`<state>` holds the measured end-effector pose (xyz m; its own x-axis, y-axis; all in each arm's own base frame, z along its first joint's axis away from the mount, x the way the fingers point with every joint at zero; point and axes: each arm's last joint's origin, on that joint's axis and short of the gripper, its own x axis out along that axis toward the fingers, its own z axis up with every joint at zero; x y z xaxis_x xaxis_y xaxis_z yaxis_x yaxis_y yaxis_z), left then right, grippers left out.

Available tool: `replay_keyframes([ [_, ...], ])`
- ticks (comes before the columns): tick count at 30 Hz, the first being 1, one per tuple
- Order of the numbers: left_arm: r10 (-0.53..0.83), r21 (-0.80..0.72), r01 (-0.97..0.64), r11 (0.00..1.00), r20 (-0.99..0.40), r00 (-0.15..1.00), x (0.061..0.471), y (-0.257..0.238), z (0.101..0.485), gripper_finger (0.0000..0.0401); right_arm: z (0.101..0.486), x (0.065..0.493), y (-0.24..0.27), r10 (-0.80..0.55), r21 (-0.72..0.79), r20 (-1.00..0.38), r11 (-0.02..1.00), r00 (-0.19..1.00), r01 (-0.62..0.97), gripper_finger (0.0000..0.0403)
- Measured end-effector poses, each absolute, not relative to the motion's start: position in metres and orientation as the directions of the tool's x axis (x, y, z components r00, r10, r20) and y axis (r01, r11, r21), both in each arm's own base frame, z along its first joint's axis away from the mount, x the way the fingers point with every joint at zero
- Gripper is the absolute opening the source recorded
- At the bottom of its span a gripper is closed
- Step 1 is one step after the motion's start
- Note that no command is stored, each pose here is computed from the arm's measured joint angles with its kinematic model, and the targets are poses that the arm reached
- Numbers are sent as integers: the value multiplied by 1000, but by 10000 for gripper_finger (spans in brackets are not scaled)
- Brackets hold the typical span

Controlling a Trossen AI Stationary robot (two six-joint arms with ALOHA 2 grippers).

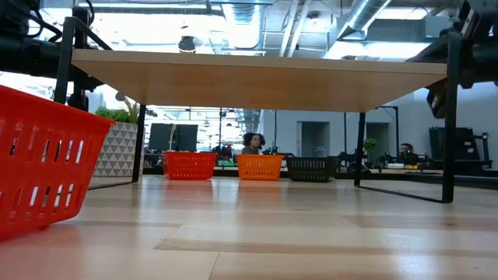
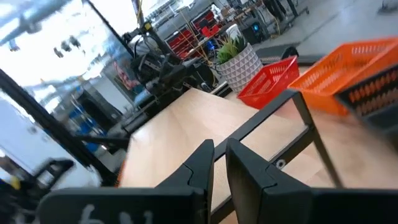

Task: Stack baskets on shelf by color
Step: Put the top red bin on the shelf

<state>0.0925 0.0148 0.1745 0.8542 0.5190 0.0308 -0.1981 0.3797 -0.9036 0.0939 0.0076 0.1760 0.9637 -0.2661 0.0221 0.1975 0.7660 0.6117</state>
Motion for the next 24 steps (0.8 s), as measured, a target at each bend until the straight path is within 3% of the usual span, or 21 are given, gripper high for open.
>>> replay_keyframes([
  [4,530,-927,-157,341,52,847,92,15,177,27,179,94,7,-268,709,50,688,962,154,69],
  [8,506,-931,-21,364,179,844,91,14,190,62,186,93,7,-270,767,116,635,956,86,69],
  [15,514,-853,163,496,440,737,81,15,221,127,206,87,3,-380,800,293,600,877,-7,70],
  [19,524,-840,110,532,428,736,81,15,241,152,231,78,0,-432,759,395,651,811,-22,87],
  [24,524,-843,-25,538,311,793,90,15,269,169,284,69,-4,-500,677,389,725,774,129,141],
])
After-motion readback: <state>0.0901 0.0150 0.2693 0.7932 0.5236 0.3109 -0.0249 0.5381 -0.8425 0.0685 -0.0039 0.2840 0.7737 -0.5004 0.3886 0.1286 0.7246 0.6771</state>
